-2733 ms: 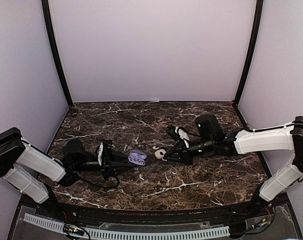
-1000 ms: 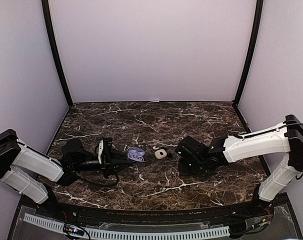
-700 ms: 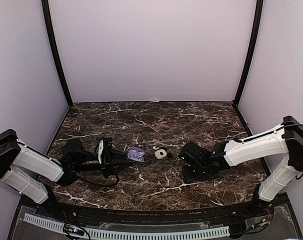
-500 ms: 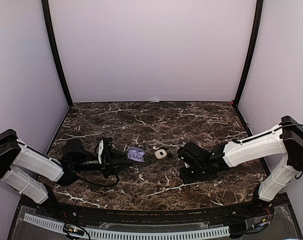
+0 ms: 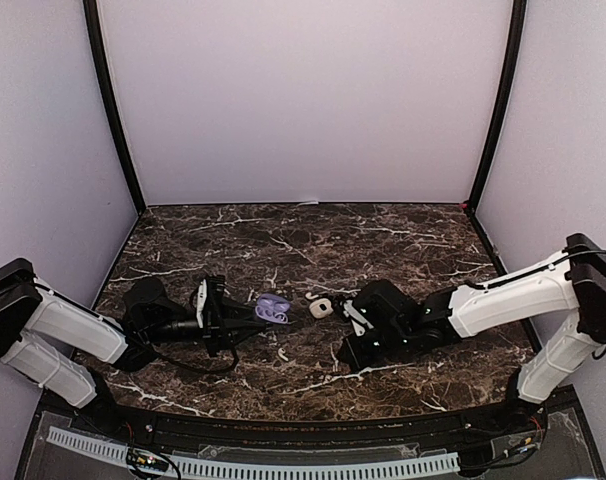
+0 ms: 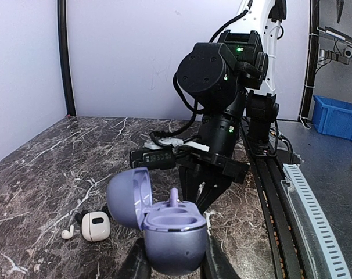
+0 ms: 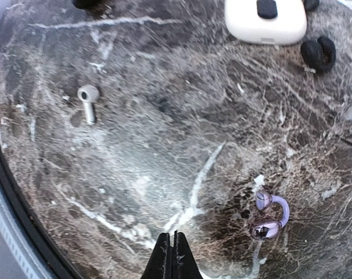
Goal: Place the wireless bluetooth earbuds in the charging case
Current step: Adjust the left earbud at the center of the board.
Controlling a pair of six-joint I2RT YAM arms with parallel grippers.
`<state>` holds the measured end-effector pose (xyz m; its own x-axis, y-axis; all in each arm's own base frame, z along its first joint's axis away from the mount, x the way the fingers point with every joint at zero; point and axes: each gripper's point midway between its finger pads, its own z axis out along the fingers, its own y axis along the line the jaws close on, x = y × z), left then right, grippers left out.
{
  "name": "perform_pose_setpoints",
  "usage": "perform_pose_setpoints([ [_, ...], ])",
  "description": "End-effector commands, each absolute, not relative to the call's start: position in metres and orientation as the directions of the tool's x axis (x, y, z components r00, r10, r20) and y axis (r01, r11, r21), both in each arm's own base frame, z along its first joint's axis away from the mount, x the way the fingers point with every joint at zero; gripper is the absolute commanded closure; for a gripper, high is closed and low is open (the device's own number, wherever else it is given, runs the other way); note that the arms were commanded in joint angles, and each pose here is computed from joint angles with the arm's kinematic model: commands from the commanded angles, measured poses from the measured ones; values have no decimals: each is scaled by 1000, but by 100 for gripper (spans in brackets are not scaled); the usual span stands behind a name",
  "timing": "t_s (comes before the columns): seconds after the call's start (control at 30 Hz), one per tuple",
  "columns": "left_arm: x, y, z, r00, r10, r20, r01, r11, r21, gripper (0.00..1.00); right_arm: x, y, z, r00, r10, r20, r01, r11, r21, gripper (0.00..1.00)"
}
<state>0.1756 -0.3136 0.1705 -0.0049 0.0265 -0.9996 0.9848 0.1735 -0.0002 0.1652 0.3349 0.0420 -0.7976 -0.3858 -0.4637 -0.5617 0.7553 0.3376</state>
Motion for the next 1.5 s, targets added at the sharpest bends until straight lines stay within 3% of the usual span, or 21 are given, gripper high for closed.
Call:
perform_pose_setpoints([
  [0.0, 178, -314, 178, 17, 14, -1000, 985, 173, 19, 98, 166, 344, 72, -760, -360, -541, -603, 700, 382, 100],
  [0.37, 178, -314, 178, 19, 14, -1000, 985, 174, 21, 98, 202, 294, 53, -789, -358, -499, -535, 801, 270, 96],
  [0.5, 178, -313, 178, 22, 15, -1000, 984, 178, 24, 98, 206, 284, 41, -798, -385, -463, -527, 820, 225, 100],
  [0.93, 179, -313, 177, 19, 18, -1000, 984, 178, 22, 98, 192, 297, 26, -795, -439, -418, -570, 777, 269, 100],
  [1.23, 179, -314, 177, 18, 19, -1000, 984, 177, 21, 98, 165, 340, 43, -764, -464, -449, -635, 663, 395, 100],
  [1.47, 178, -313, 177, 19, 18, -1000, 984, 177, 22, 98, 173, 329, 50, -759, -442, -478, -625, 701, 344, 100],
])
